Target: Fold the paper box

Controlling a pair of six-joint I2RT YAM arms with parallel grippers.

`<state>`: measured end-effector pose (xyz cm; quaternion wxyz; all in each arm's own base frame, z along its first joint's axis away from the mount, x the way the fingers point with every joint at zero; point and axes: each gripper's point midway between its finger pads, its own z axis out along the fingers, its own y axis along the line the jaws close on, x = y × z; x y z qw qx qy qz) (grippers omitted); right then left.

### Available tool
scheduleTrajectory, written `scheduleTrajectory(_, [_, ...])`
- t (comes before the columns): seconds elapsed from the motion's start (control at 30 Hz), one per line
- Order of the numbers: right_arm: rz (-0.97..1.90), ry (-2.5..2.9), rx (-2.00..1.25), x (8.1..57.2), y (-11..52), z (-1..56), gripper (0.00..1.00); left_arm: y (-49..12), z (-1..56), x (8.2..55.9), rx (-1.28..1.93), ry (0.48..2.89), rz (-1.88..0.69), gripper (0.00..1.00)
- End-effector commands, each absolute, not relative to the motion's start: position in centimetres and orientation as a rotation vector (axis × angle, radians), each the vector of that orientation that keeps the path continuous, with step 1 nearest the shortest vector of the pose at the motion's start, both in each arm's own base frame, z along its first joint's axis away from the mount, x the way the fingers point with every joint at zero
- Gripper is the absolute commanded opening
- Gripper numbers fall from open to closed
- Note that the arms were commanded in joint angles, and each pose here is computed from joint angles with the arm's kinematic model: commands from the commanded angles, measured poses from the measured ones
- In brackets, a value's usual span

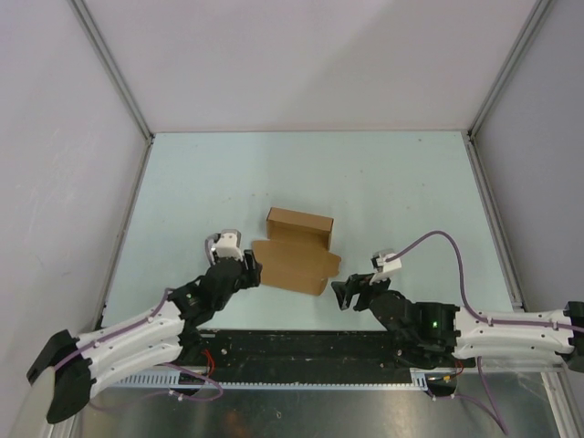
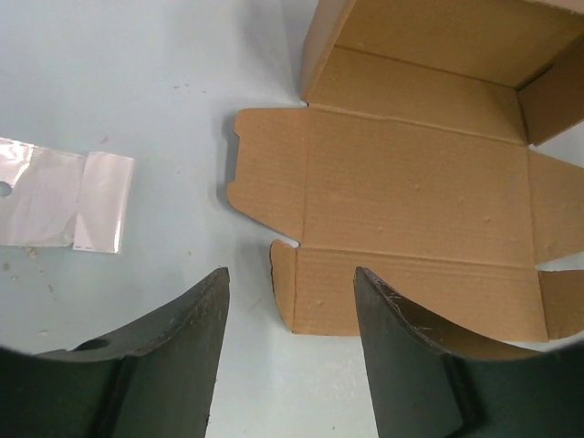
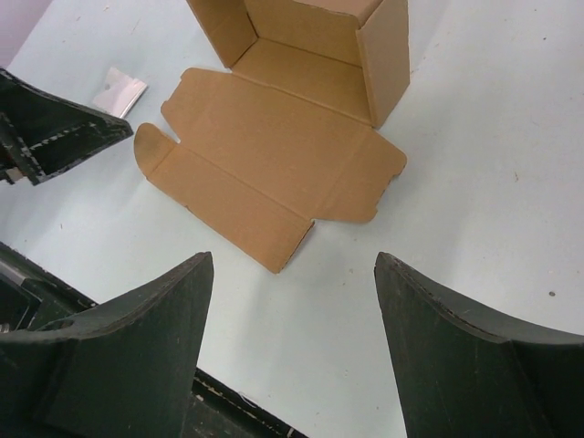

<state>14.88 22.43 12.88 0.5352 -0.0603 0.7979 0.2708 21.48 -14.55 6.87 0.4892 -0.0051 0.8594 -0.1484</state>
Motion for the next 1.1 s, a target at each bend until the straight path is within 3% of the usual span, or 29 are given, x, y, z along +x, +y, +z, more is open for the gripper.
scheduleTrajectory(0.0, [0.691,1.885,-0.094,15.0,22.2,13.5,0.77,-16.5,8.2,22.9,-0.027,2.027,-0.446,0.61])
scheduleTrajectory(0.2, [0.699,1.882,-0.096,14.9,21.9,13.5,0.76,-16.0,6.5,22.8,-0.042,2.062,-0.400,0.56])
scheduleTrajectory(0.33, [0.711,1.883,-0.103,14.9,22.1,13.5,0.76,-16.1,6.5,23.1,-0.044,2.060,-0.394,0.44])
scheduleTrajectory(0.43, [0.718,1.882,-0.103,14.8,22.1,13.6,0.76,-16.4,6.0,23.0,-0.030,2.087,-0.391,0.42])
scheduleTrajectory(0.5, [0.723,1.884,-0.106,14.8,22.2,13.7,0.76,-16.6,5.4,22.8,-0.029,2.113,-0.393,0.43])
scheduleTrajectory(0.63, [0.733,1.881,-0.112,14.7,22.3,13.8,0.76,-16.2,4.7,22.7,-0.059,2.129,-0.374,0.57])
scheduleTrajectory(0.77, [0.739,1.880,-0.118,14.6,22.4,13.9,0.76,-15.9,4.5,22.7,-0.085,2.129,-0.365,0.57])
scheduleTrajectory(1.07, [0.746,1.875,-0.122,14.6,22.3,14.0,0.76,-16.3,3.7,23.0,-0.062,2.139,-0.354,0.40])
